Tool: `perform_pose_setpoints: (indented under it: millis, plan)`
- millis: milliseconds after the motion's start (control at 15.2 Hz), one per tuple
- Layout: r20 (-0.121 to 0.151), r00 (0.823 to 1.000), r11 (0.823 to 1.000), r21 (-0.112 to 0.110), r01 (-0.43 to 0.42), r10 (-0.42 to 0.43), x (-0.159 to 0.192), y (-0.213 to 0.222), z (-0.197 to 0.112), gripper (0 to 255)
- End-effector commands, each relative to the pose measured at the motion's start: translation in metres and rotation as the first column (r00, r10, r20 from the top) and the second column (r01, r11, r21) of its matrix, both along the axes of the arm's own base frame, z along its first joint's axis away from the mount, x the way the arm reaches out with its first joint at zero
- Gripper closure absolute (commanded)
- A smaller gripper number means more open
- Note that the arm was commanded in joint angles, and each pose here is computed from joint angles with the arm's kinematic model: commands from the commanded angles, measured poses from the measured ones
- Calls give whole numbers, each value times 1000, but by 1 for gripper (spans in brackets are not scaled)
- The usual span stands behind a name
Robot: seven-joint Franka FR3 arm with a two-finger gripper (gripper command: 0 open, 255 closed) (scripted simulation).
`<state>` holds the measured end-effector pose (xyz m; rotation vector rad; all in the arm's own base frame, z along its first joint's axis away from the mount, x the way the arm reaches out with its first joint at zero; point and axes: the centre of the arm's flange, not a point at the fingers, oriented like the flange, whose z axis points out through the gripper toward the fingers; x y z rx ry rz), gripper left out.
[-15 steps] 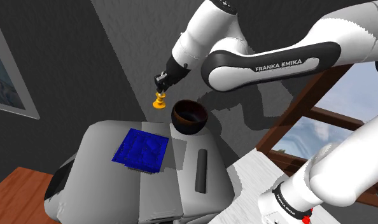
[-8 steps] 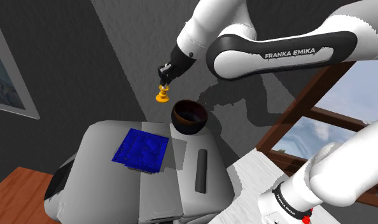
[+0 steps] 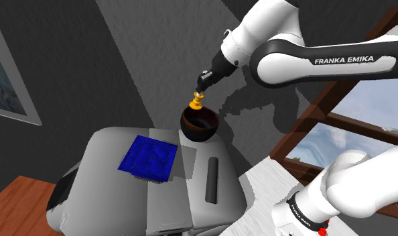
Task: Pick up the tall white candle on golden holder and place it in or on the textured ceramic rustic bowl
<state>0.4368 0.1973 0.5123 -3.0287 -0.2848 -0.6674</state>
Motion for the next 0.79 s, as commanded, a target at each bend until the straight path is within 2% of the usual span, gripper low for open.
perform_pose_setpoints:
  millis: [0, 132, 726]
  plan:
    - [1, 1000, 1000, 1, -1, 1, -8, -25, 0, 255]
    - [1, 1000, 1000, 1, -1, 1, -22, -54, 1, 255]
    - [1, 1000, 1000, 1, -1, 1, -22, -54, -46, 255]
